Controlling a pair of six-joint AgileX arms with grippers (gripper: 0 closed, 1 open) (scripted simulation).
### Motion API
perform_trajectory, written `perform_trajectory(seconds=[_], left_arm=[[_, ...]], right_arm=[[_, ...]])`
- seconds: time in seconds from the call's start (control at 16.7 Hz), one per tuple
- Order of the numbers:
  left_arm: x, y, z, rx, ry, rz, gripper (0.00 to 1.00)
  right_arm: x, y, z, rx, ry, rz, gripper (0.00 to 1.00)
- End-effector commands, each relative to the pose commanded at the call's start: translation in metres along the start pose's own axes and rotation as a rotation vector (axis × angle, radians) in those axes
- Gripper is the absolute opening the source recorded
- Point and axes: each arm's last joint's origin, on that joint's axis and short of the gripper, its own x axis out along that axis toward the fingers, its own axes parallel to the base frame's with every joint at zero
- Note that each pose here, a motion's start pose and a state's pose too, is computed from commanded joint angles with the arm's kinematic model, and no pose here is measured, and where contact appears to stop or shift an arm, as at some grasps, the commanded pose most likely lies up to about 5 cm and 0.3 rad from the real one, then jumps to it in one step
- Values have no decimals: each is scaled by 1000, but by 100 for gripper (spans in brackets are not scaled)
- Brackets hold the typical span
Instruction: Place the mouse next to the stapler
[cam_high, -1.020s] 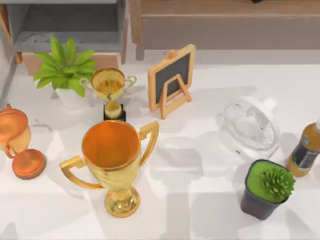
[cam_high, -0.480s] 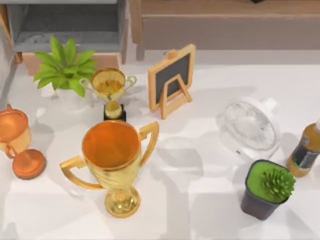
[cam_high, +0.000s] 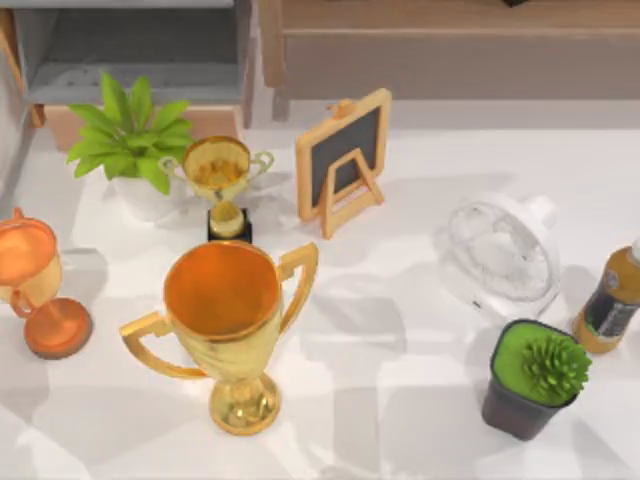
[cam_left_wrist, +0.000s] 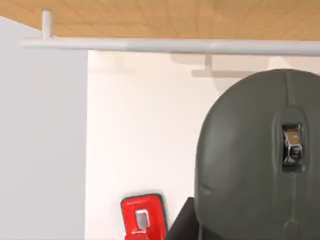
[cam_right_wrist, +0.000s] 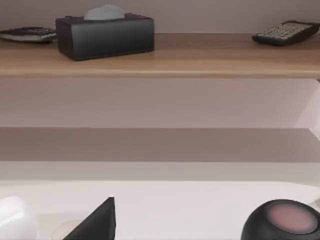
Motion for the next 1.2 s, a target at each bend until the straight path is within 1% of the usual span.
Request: perform_trajectory(seconds=[0.36, 0.54, 0.66, 1.2], left_arm=[[50, -23, -59, 18, 151, -87, 0], [66, -33, -78, 25, 201, -129, 0], [71, -36, -84, 27, 216, -144, 0], [71, -37, -83, 33, 212, -143, 0]], right_arm=[[0, 0, 0, 0, 0, 0, 100], [0, 0, 0, 0, 0, 0, 100], [0, 0, 0, 0, 0, 0, 100], [0, 0, 0, 0, 0, 0, 100]])
